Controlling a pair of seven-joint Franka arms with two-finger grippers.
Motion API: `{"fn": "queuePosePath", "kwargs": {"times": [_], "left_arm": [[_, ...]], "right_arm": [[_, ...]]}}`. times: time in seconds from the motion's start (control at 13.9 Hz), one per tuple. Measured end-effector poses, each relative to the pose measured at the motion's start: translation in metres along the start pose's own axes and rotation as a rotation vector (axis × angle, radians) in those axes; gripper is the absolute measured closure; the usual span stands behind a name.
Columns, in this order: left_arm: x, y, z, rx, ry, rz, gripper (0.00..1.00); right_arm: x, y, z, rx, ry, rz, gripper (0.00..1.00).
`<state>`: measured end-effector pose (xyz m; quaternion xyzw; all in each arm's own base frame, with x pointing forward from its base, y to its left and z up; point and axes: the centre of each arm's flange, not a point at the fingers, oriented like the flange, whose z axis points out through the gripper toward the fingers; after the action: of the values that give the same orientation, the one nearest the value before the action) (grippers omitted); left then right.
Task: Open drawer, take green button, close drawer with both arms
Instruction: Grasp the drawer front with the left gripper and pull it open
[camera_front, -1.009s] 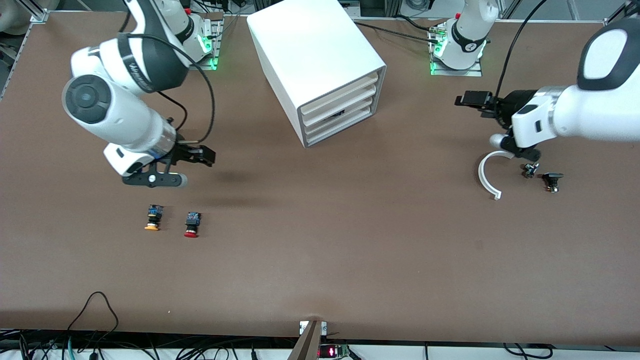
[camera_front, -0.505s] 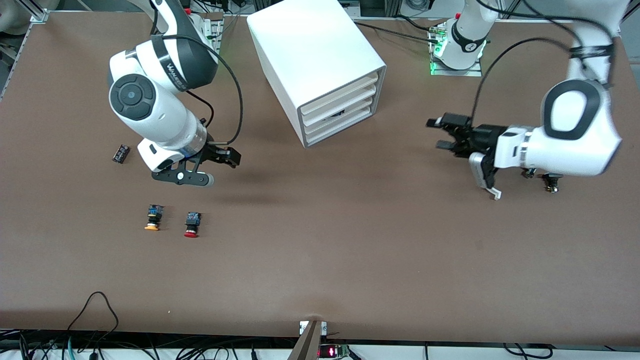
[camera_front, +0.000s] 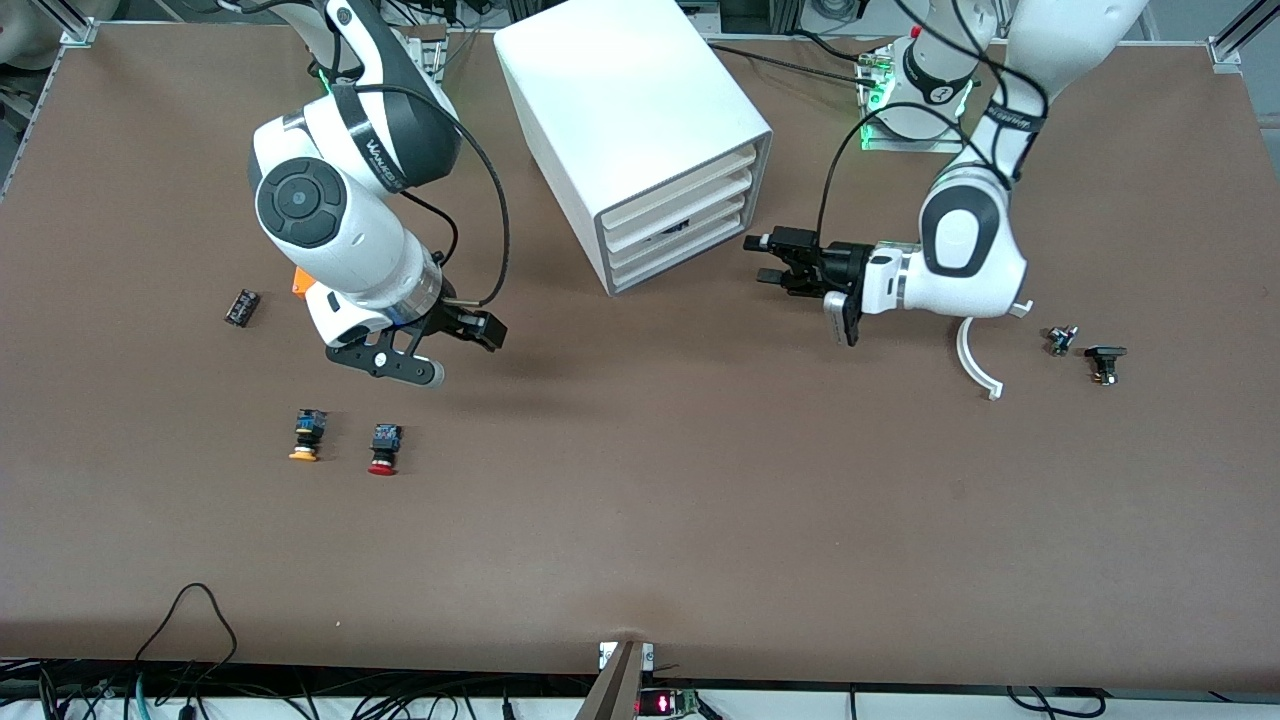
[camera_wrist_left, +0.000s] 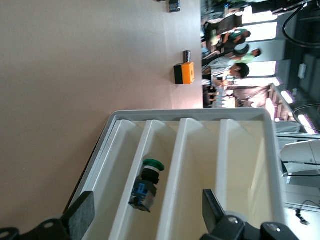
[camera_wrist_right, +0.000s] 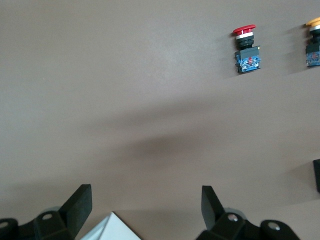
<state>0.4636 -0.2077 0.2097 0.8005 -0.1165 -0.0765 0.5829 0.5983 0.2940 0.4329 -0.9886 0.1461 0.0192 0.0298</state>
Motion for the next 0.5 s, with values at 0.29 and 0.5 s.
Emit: {"fn": "queuePosePath", "kwargs": {"times": [0.29,0.5], "left_arm": [[-0.026,-0.040,0.047,-0.090,-0.019,-0.008,0.19],[-0.037,-0.053,0.063,-0.142,-0.052,0.007,0.34]], "right_arm": [[-0.008,-0.032,-0.001,0.023,0.010,0.096,0.03],[-0.015,-0.056,-0.001,0.038,0.012,0.135,0.02]]}}
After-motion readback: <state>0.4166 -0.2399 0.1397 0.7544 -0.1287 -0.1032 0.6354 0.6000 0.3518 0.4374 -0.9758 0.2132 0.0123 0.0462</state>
